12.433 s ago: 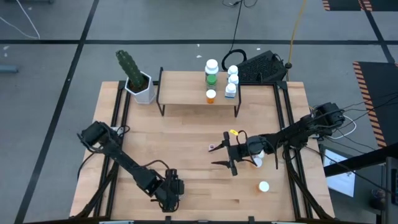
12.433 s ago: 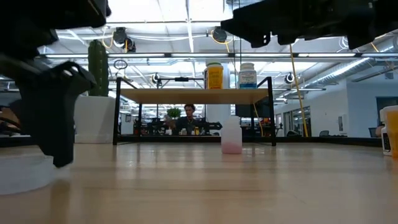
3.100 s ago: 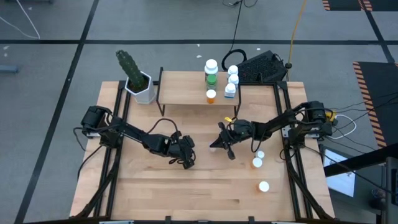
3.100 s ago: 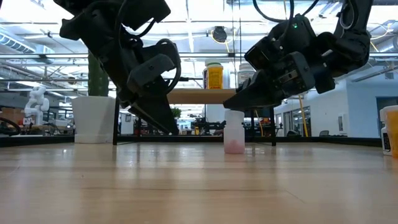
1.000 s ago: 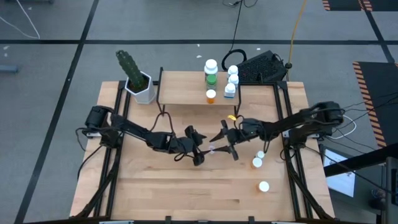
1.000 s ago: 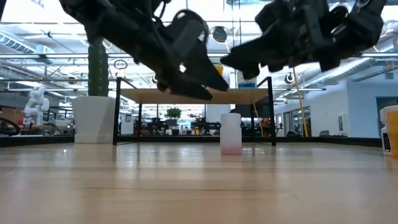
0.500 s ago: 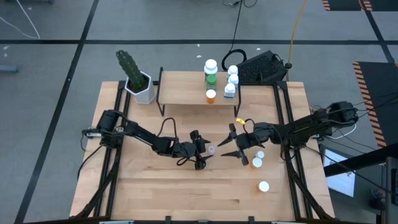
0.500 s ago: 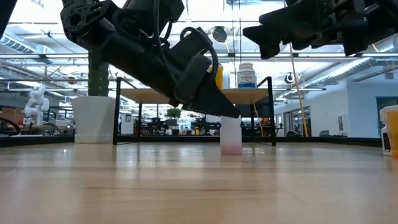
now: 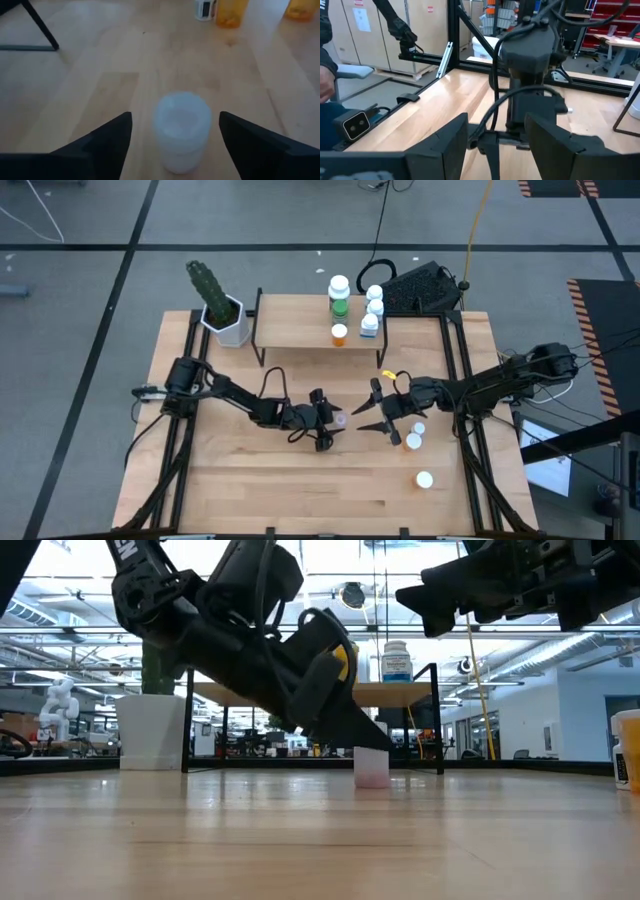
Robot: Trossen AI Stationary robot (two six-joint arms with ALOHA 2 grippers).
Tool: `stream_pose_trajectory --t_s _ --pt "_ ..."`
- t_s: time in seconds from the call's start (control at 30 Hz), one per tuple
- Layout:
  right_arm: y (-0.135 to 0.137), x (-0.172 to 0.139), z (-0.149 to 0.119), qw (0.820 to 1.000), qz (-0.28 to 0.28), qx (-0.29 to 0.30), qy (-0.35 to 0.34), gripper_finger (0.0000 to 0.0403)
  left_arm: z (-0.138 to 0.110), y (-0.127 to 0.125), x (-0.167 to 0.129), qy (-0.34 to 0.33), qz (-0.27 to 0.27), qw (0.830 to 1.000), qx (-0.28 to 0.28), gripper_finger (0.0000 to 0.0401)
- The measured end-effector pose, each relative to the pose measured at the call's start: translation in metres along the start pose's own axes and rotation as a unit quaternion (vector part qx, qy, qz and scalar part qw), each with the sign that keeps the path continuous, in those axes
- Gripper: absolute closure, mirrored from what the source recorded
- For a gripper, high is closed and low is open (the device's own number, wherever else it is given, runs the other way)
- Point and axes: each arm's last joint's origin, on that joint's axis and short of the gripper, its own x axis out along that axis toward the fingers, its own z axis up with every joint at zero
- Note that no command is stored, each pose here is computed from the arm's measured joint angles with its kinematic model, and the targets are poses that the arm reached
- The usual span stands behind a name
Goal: Pick and place medicine bottles onto shelf by color
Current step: Put the transparent capsule bottle on the shelf
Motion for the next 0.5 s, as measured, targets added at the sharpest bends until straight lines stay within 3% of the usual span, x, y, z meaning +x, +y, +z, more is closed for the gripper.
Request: stream_pose_trajectory --t_s 0.5 --pt "0.0 0.0 0.0007 1.0 0.0 0.012 -0.004 0.0211 0.0008 0.0045 0.0009 0.001 -0.004 1.0 -0.012 0.0249"
